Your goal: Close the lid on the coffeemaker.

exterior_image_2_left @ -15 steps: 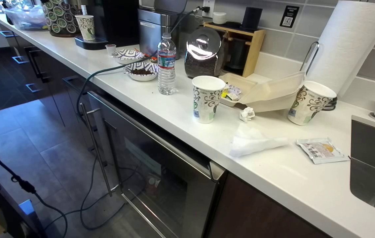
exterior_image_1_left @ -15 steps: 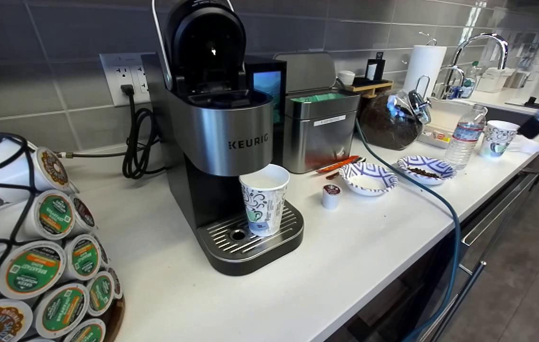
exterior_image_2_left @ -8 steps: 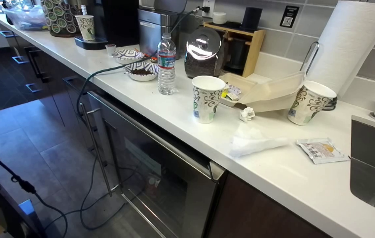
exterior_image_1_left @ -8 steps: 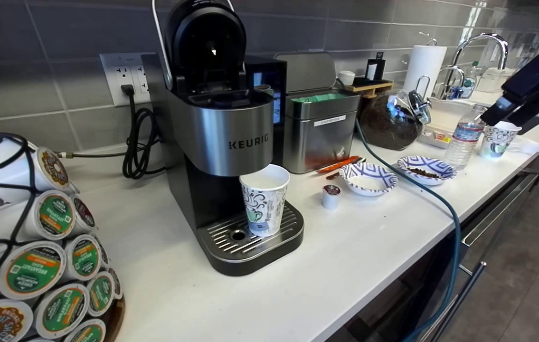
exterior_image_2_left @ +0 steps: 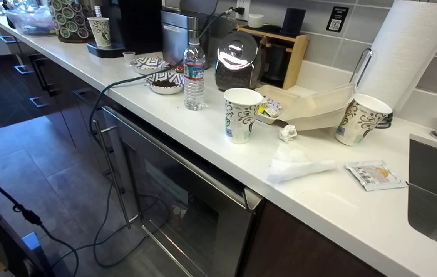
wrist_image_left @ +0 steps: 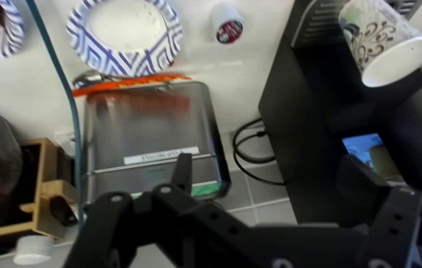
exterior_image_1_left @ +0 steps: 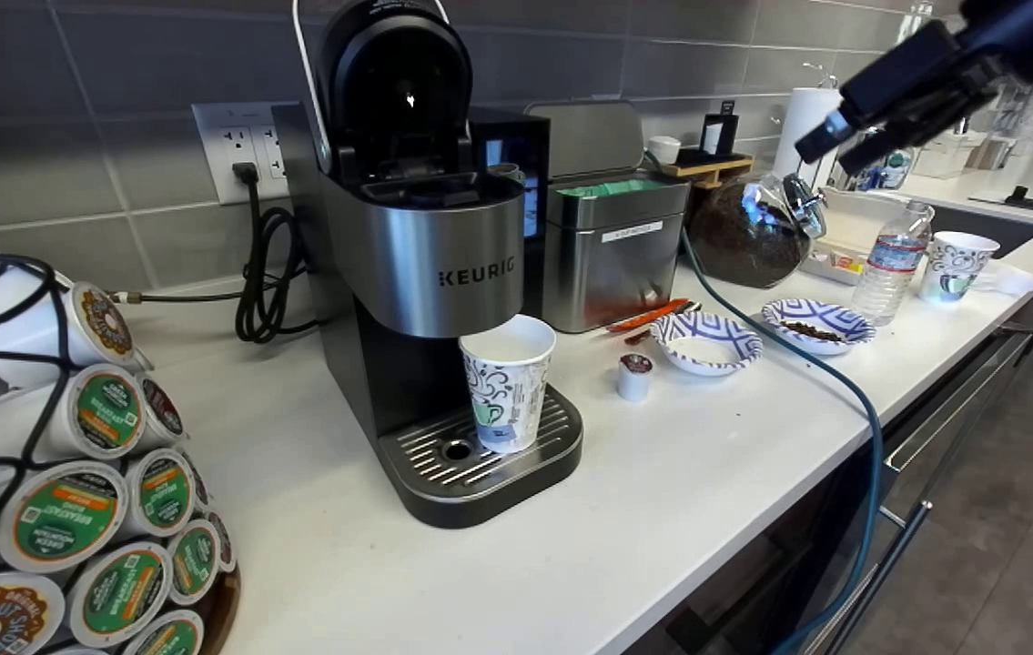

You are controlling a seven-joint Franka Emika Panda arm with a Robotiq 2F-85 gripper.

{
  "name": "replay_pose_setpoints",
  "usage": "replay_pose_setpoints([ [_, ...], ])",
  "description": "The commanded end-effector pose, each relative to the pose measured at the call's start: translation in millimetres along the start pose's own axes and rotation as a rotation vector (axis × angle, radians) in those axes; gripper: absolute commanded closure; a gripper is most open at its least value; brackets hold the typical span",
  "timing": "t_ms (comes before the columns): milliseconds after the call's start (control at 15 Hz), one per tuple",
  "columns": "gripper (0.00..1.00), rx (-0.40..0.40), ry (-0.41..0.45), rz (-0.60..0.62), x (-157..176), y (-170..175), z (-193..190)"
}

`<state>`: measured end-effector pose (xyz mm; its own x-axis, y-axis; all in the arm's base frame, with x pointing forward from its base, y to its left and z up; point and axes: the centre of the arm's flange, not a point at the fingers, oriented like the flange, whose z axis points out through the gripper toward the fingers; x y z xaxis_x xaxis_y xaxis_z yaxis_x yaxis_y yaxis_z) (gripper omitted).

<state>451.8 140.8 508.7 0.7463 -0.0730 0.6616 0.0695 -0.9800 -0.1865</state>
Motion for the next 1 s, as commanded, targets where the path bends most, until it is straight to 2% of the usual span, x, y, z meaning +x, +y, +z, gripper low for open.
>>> replay_pose_setpoints([
  [0,0.00,0.158,0.033,-0.110,71.3,-6.7,32.3],
  [200,0.00,0.257,0.041,-0.218,116.0,-17.5,43.8],
  [333,0.00,0.343,0.031,-0.258,133.1,-33.0,48.4],
  [400,0.00,0.256,0.056,-0.221,101.8,-57.2,23.9],
  [467,0.00,0.294,0.054,-0.241,111.5,-65.6,20.5],
  [600,0.00,0.318,0.059,-0.256,120.7,-72.5,18.0],
  [667,0.00,0.335,0.077,-0.259,119.3,-73.4,20.5],
  [733,0.00,0.445,0.144,-0.270,120.5,-72.8,31.2],
  [933,0.00,0.535,0.245,-0.240,137.7,-77.3,27.5],
])
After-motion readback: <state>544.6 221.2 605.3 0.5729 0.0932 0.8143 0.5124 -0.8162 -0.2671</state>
